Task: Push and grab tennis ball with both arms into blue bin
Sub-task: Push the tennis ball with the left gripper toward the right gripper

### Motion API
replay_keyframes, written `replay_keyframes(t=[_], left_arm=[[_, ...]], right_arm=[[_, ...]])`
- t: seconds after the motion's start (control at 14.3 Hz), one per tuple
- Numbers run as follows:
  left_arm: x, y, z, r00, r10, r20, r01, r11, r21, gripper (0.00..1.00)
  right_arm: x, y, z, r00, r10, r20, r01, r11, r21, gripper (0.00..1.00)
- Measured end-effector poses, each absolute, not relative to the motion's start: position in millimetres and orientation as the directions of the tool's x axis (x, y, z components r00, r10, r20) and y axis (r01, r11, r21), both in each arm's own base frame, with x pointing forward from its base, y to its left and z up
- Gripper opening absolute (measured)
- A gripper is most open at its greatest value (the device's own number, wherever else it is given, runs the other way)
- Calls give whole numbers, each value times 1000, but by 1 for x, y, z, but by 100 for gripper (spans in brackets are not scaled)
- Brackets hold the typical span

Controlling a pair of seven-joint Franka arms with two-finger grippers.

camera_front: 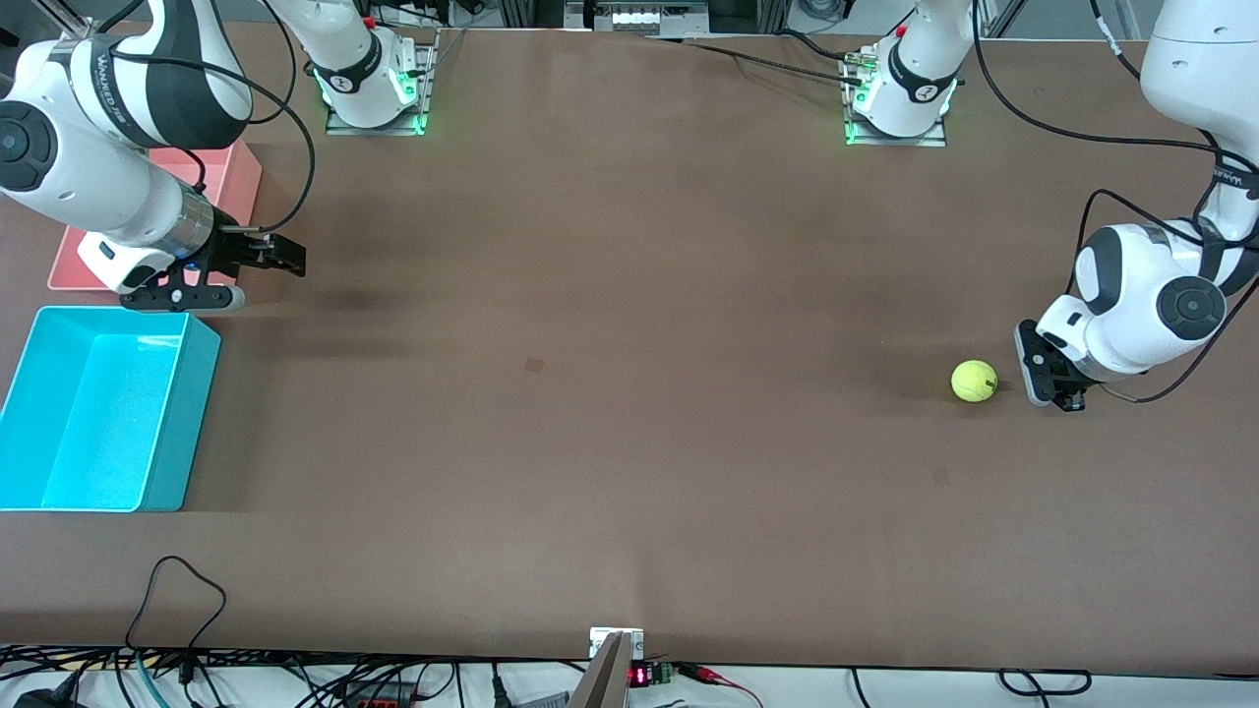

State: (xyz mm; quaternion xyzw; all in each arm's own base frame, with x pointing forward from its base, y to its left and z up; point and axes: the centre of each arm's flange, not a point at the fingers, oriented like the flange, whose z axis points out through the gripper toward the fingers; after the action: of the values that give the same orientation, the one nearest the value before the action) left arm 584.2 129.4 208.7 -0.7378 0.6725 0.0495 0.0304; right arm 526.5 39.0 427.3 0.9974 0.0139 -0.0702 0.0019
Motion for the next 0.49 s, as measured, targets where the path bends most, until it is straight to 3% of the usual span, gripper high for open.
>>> replay_keyframes(t=[0.28, 0.49], left_arm=[[585, 93, 195, 56, -995, -82, -997, -59, 43, 1], [590, 6, 187, 117, -993, -16, -992, -118, 47, 2]], right_arm=[[525, 44, 424, 989, 38, -141, 39, -999, 2, 100], [526, 46, 424, 990, 41, -137, 42, -999, 2, 100]])
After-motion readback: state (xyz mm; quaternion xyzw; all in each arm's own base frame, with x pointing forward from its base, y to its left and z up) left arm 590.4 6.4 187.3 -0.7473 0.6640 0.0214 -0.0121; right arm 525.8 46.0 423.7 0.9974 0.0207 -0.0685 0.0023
